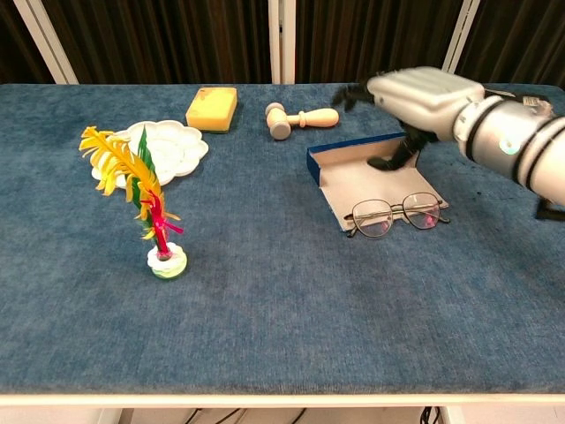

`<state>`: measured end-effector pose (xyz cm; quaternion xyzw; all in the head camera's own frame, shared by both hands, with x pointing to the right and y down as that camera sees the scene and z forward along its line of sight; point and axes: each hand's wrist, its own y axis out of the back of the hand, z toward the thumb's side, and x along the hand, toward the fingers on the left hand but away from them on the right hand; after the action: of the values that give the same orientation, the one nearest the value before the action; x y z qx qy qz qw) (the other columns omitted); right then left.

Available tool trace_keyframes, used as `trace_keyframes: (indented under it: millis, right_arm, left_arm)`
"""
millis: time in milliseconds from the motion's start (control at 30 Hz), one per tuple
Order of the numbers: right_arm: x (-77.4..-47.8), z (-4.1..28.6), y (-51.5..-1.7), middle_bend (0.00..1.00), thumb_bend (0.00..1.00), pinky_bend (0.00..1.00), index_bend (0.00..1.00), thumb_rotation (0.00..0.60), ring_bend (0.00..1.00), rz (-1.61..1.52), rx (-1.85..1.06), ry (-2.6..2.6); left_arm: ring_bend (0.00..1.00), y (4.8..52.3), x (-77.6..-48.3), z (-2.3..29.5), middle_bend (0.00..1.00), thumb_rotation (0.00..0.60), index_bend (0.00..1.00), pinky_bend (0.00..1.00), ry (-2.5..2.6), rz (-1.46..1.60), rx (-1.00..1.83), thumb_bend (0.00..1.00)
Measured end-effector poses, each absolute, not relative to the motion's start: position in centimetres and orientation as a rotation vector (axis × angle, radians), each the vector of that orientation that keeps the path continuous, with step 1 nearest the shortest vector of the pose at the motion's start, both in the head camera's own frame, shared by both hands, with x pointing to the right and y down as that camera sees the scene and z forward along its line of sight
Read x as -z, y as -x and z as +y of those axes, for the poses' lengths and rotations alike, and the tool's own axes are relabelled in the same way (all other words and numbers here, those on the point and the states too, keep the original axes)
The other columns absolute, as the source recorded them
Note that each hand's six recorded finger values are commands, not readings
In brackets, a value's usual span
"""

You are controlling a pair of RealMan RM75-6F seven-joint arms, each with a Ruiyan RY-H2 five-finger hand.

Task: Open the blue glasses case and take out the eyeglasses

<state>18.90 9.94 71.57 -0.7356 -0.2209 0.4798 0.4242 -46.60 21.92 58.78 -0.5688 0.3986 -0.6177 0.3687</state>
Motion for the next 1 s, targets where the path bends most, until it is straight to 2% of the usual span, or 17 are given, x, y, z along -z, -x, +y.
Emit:
trace_keyframes:
  millis: [133,367,733,1000]
  right_arm:
    - [-72.4,11.9,-20.1,0.21,0.33,0.00,0.38,0.600,0.00,-0.511,-1.217,1.881]
    - [-73.4,13.0,-20.8,0.21,0.36,0.00,0.43,0.600,0.00,-0.484,-1.227,1.897]
    - [-74.0,13.5,-21.6,0.22,0.38,0.00,0.46,0.600,0.00,-0.467,-1.256,1.891]
    - [-74.3,13.2,-21.5,0.25,0.43,0.00,0.58,0.600,0.00,-0.477,-1.266,1.896]
  left_arm:
    - [0.20,46.5,-58.8,21.9,0.29,0.600,0.34,0.06,1.461,1.021,1.584,0.06]
    - [0.20,46.5,-58.6,21.9,0.29,0.600,0.34,0.06,1.458,1.026,1.580,0.06]
    - [0.19,46.5,-58.7,21.9,0.29,0.600,0.34,0.06,1.470,1.029,1.576,0.07]
    - [0.20,46.6,-58.7,22.0,0.29,0.600,0.34,0.06,1.477,1.035,1.575,0.06]
